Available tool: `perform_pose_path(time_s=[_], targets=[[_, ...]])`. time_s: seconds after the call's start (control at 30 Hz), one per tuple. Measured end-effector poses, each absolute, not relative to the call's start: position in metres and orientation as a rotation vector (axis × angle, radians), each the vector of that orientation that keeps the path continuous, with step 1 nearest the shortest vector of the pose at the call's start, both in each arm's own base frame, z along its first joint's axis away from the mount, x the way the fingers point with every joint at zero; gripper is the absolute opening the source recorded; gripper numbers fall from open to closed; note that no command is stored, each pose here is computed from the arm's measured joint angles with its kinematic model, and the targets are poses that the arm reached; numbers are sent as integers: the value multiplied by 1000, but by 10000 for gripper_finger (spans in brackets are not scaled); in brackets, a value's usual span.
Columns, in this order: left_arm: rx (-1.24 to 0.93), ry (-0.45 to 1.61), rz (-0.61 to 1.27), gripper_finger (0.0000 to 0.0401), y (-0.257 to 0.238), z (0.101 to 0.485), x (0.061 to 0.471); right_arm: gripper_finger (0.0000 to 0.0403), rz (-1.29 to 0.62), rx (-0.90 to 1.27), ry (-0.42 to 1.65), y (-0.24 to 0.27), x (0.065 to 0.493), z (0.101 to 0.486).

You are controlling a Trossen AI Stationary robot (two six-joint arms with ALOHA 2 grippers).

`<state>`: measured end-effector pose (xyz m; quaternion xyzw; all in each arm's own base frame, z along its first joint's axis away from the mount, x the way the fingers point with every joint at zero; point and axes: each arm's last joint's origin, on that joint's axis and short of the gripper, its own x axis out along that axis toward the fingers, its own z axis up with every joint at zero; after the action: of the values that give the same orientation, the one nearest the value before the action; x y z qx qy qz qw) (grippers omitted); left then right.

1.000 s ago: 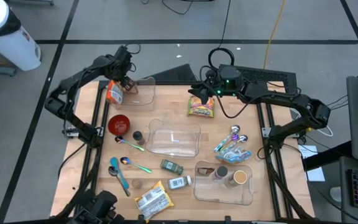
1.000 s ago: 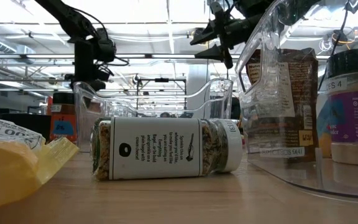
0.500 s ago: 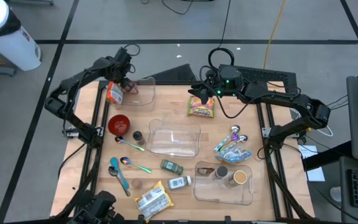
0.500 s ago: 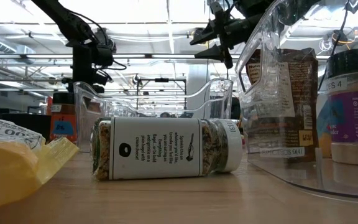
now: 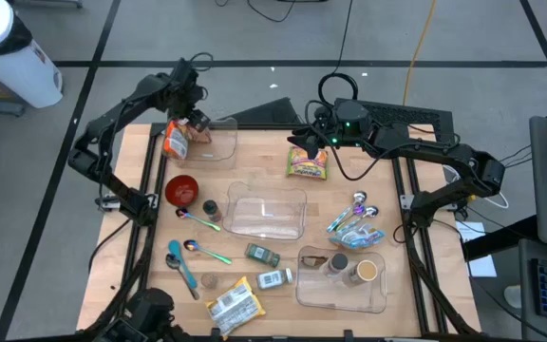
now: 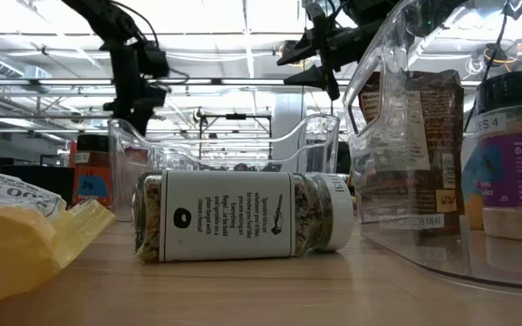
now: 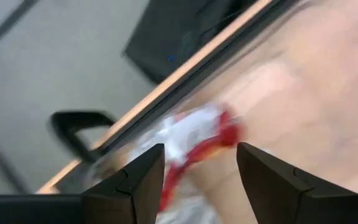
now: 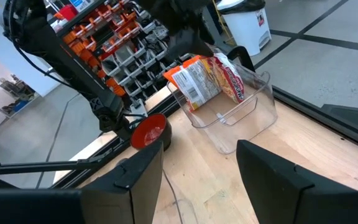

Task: Pick & Place Food Item
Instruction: Put the red noodle pack into the top transparent bin, then put the bottom blue spoon into the middle transparent bin

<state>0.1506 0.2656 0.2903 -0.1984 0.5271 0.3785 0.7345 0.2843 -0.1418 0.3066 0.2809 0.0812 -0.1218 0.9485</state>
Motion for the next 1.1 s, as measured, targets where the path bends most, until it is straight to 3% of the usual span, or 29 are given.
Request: perform_pose_path(time_s=[0.17, 0.43, 0.7, 0.87, 1.1], targets=[[-530, 962, 692, 209, 267, 316, 159, 196, -248, 572, 165, -142, 284, 306], [-601, 682, 311, 209, 251, 330, 200, 196, -246, 574, 166, -142, 284, 306], [-439, 659, 181, 209, 199, 338, 265, 196, -255, 580, 216, -141, 283, 302], [-453, 634, 124, 209, 161, 342, 296, 196, -272, 588, 310, -140, 280, 293], [-503, 394, -9, 209, 112, 371, 327, 196, -279, 560, 372, -139, 278, 287]])
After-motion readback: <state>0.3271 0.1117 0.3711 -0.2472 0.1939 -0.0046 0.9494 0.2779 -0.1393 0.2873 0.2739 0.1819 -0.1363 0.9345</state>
